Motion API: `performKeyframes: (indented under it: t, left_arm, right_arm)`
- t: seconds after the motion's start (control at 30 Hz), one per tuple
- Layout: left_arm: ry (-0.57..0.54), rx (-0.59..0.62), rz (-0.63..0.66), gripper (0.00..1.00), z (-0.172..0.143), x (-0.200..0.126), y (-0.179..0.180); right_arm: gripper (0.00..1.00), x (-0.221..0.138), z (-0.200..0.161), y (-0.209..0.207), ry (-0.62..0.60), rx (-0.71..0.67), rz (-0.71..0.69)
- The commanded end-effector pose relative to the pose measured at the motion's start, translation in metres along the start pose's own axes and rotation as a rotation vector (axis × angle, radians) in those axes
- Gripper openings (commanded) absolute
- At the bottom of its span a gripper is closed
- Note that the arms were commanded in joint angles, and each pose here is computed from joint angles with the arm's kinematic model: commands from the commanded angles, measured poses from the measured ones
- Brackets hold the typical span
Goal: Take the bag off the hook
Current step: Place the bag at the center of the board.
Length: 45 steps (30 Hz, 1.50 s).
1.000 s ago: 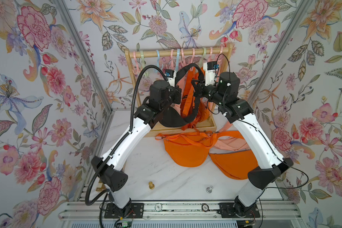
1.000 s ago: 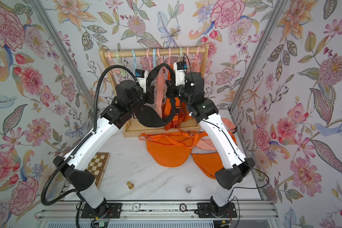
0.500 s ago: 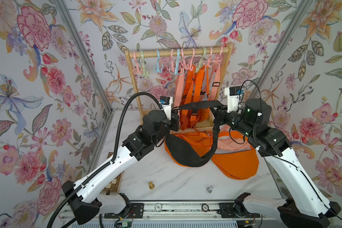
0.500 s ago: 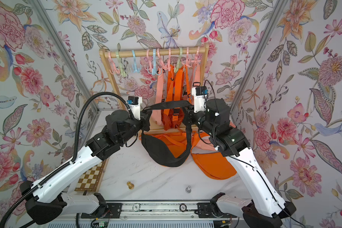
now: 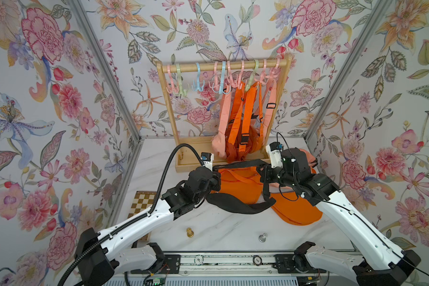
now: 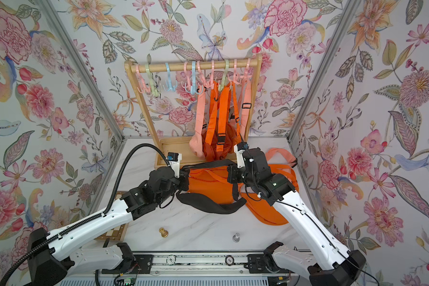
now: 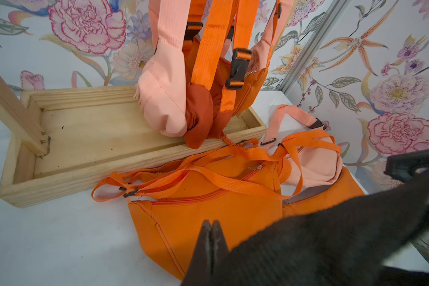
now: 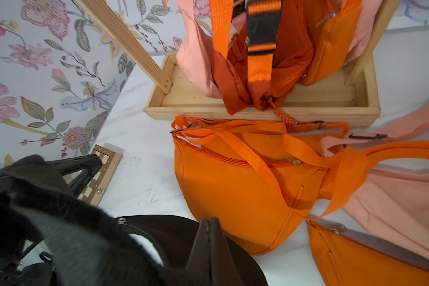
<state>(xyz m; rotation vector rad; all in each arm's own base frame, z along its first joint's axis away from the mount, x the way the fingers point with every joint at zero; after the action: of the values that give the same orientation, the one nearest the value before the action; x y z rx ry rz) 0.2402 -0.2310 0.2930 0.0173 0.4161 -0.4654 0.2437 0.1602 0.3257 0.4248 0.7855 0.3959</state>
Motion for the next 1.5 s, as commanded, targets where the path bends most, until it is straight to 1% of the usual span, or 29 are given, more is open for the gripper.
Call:
performKeyframes:
  t: [0.0,0.13,0.23,0.33,0.43,0.57,0.67,0.77,0.93,1.03,1.13,1.2,1.3,1.37,1.47]
  left_arm:
    - [-0.031,-0.031,0.024,0.02,0.004,0.006,0.003]
    - [-0.060,-0.035,0.005,0.02,0.022,0.000,0.000]
    - [-0.095,-0.063,-0.044,0.02,0.044,-0.014,-0.005]
    - [-0.119,-0.077,-0.063,0.02,0.057,-0.031,-0.008]
    - [-0.121,-0.103,-0.084,0.02,0.056,-0.041,-0.012]
    - [-0.109,-0.135,-0.100,0.02,0.045,-0.051,-0.016]
    - [-0.110,-0.150,-0.102,0.02,0.040,-0.058,-0.017]
    - [-0.117,-0.159,-0.082,0.02,0.041,-0.067,-0.014]
    - [-0.126,-0.163,-0.023,0.04,0.036,-0.074,-0.003]
    - [-0.109,-0.142,0.031,0.05,0.026,-0.065,0.001]
    - [-0.078,-0.120,0.078,0.07,0.007,-0.040,0.007]
    - [-0.035,-0.143,0.072,0.07,-0.017,-0.010,0.014]
    - [0.018,-0.178,0.064,0.02,-0.048,0.027,0.027]
    - [0.030,-0.170,0.083,0.01,-0.053,0.042,0.034]
    - [0.028,-0.124,0.097,0.01,-0.042,0.055,0.034]
  right_arm:
    - [0.00,-0.001,0.006,-0.001,-0.001,0.016,0.015]
    - [0.00,-0.014,0.019,0.000,-0.035,0.007,0.013]
    - [0.00,-0.033,0.030,0.008,-0.064,0.003,0.037]
    - [0.00,-0.055,0.033,0.017,-0.076,0.004,0.076]
    - [0.00,-0.072,0.031,0.020,-0.087,0.016,0.100]
    - [0.00,-0.088,0.024,0.020,-0.102,0.034,0.123]
    - [0.00,-0.094,0.021,0.019,-0.110,0.045,0.135]
    - [0.00,-0.092,0.018,0.018,-0.096,0.050,0.137]
    - [0.00,-0.067,0.016,0.012,-0.054,0.042,0.096]
    - [0.00,-0.041,0.016,0.009,-0.023,0.038,0.084]
    - [0.00,-0.004,0.013,0.002,0.026,0.039,0.061]
    - [0.00,0.024,0.007,-0.005,0.068,0.035,0.031]
    - [0.00,0.059,0.000,-0.019,0.095,0.017,-0.020]
    - [0.00,0.072,-0.001,-0.025,0.096,0.002,-0.033]
    - [0.00,0.081,0.002,-0.026,0.089,-0.021,-0.042]
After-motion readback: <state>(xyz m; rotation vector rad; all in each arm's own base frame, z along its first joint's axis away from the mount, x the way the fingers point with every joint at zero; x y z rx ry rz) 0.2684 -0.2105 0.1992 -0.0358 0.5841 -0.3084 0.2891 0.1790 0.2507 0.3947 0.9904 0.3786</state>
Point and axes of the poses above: each gripper's point midway between its finger pads, its own x axis out along the fingers, its own y axis along the line the jaws close on, z = x × y, the point moved 7 cm from there along -x, back along the fingers, and after that the axes turned 12 degrees about x, right-handed, at the moved point
